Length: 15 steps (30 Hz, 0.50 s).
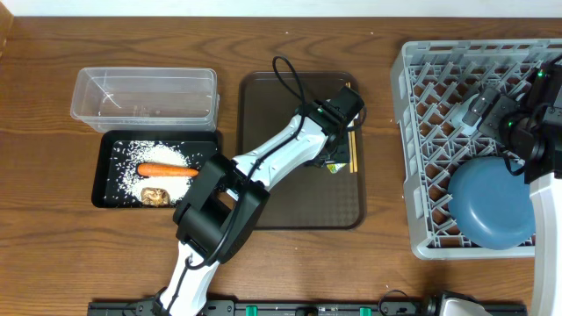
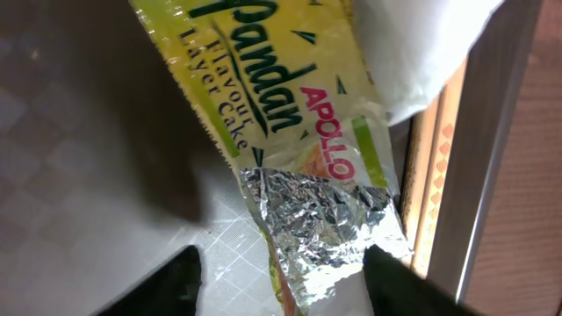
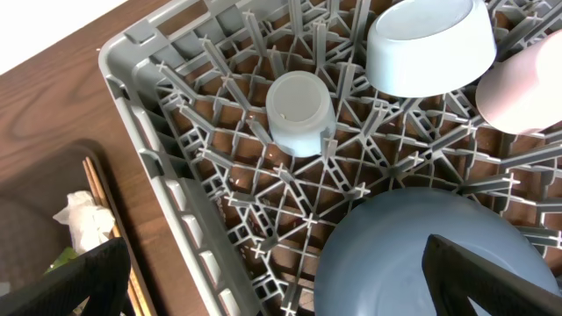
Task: Sort waste into correct bins and load items into the dishwasher rack
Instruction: 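Grasp the yellow pandan cake wrapper with the left gripper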
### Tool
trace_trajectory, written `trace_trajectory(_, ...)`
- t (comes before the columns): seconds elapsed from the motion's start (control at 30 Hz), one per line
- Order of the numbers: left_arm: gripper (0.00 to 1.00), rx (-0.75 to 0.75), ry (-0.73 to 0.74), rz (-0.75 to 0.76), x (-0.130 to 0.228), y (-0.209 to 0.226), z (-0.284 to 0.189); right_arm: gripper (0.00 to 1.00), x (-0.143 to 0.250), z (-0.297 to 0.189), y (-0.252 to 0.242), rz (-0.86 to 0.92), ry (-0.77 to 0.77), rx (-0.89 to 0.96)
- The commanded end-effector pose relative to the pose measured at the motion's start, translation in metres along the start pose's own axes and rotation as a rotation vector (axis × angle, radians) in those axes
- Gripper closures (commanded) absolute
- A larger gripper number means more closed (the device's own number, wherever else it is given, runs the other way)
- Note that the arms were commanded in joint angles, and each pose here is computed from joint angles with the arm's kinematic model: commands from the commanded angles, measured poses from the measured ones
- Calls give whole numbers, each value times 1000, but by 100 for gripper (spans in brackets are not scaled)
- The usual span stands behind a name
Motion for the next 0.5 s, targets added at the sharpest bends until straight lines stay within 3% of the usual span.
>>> trace_trajectory(0.0, 57, -27, -1, -3, -2, 5, 7, 1, -4, -2, -2, 4, -10, 5)
trace_trajectory(0.1, 81, -32, -6, -3, -2, 6, 7, 1, -4, -2, -2, 4, -10, 5)
trace_trajectory(0.37, 94, -66, -32, -34, -14, 22, -13, 1, -4, -2, -2, 4, -10, 5)
trace_trajectory(0.47, 94, -61, -49, -75, -27, 34, -32, 1, -4, -2, -2, 4, -10, 5)
Point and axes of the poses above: each gripper's point midway between its finger pads, its own z axis out along the fingers, its own y axis along the line the jaws close on, x = y × z, the point moved 1 cm from there along -z, back along the fingers, and after that the axes turned 7 degrees about -z, right-handed, at the moved point
